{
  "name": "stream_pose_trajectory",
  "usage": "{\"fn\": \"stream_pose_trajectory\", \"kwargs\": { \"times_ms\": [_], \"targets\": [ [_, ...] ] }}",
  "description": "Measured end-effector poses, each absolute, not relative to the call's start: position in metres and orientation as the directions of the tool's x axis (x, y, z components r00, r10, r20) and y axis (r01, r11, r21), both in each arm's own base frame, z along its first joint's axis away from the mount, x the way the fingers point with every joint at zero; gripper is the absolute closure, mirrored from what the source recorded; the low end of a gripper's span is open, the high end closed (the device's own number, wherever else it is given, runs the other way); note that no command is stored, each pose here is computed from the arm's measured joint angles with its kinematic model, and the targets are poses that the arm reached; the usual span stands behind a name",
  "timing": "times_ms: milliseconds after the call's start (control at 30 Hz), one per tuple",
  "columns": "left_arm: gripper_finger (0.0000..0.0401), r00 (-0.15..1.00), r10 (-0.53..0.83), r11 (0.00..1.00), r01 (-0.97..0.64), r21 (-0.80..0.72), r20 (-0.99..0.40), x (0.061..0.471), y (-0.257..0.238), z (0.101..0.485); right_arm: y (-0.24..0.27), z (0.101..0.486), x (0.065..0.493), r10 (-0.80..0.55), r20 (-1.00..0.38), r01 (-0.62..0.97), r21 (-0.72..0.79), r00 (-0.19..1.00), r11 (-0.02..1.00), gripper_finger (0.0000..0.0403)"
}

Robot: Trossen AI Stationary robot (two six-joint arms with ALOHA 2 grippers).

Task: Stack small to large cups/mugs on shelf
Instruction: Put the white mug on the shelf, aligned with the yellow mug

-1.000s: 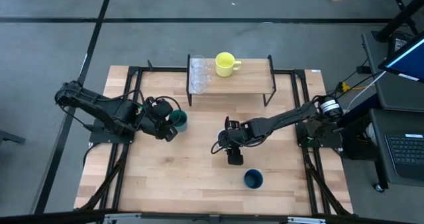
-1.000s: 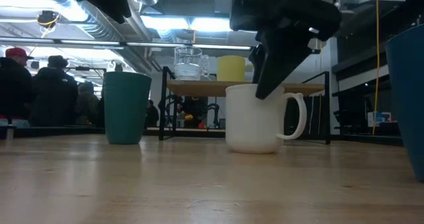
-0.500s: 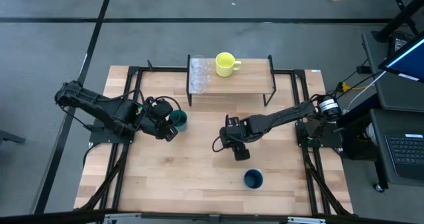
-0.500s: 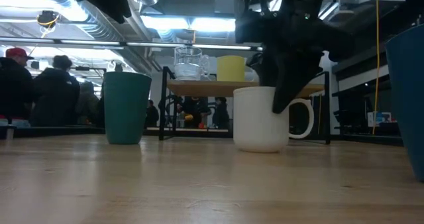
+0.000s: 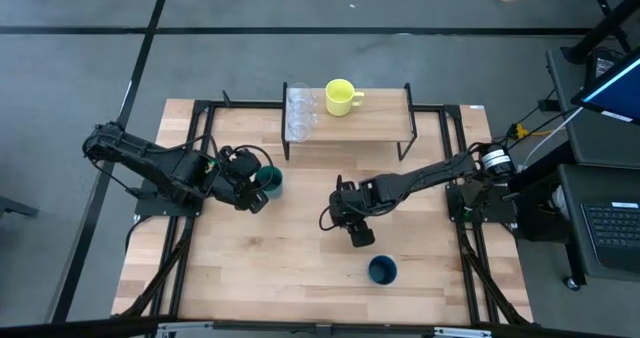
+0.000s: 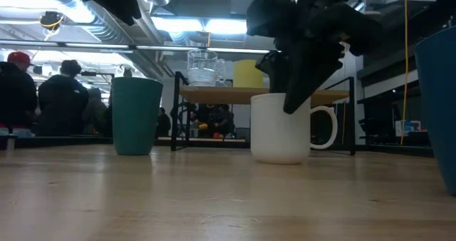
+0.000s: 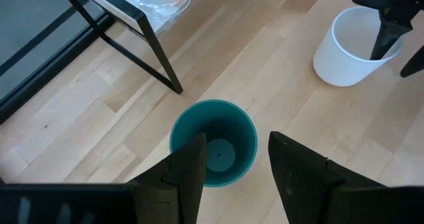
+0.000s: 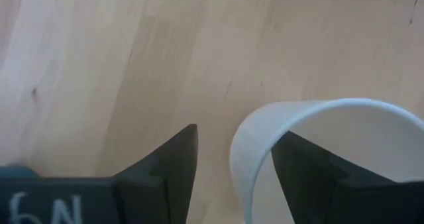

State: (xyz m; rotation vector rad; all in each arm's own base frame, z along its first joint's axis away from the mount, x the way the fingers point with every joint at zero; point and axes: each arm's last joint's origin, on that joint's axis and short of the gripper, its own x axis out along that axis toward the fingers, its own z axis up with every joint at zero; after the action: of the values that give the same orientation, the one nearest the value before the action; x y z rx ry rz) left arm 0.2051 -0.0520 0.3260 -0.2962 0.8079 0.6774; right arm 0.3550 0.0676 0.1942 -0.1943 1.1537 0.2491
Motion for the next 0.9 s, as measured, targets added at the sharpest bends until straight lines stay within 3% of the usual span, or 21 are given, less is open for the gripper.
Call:
{"fn": "stream_pose_trajectory", "kwargs": {
  "times_ms": [500, 700, 900],
  "targets": [
    [0.0243, 0.498, 0.447, 0.752, -0.659, 0.012, -0.743, 0.205, -0.0519, 0.3261, 0.0673, 0.1859, 0.3544, 0.086, -0.929, -0.274, -0.017, 0.359, 0.962, 0.0225],
    [0.0243, 0.498, 0.448, 0.752, -0.659, 0.011, -0.743, 0.2051, -0.0519, 0.3261, 0.0666, 0.1844, 0.3509, 0.078, -0.943, -0.191, 0.016, 0.323, 0.981, 0.0286],
    [0.0243, 0.498, 0.448, 0.752, -0.659, 0.011, -0.743, 0.205, -0.0518, 0.3261, 0.0656, 0.1841, 0.3502, 0.049, -0.947, -0.163, -0.004, 0.319, 0.987, 0.0382]
  ]
}}
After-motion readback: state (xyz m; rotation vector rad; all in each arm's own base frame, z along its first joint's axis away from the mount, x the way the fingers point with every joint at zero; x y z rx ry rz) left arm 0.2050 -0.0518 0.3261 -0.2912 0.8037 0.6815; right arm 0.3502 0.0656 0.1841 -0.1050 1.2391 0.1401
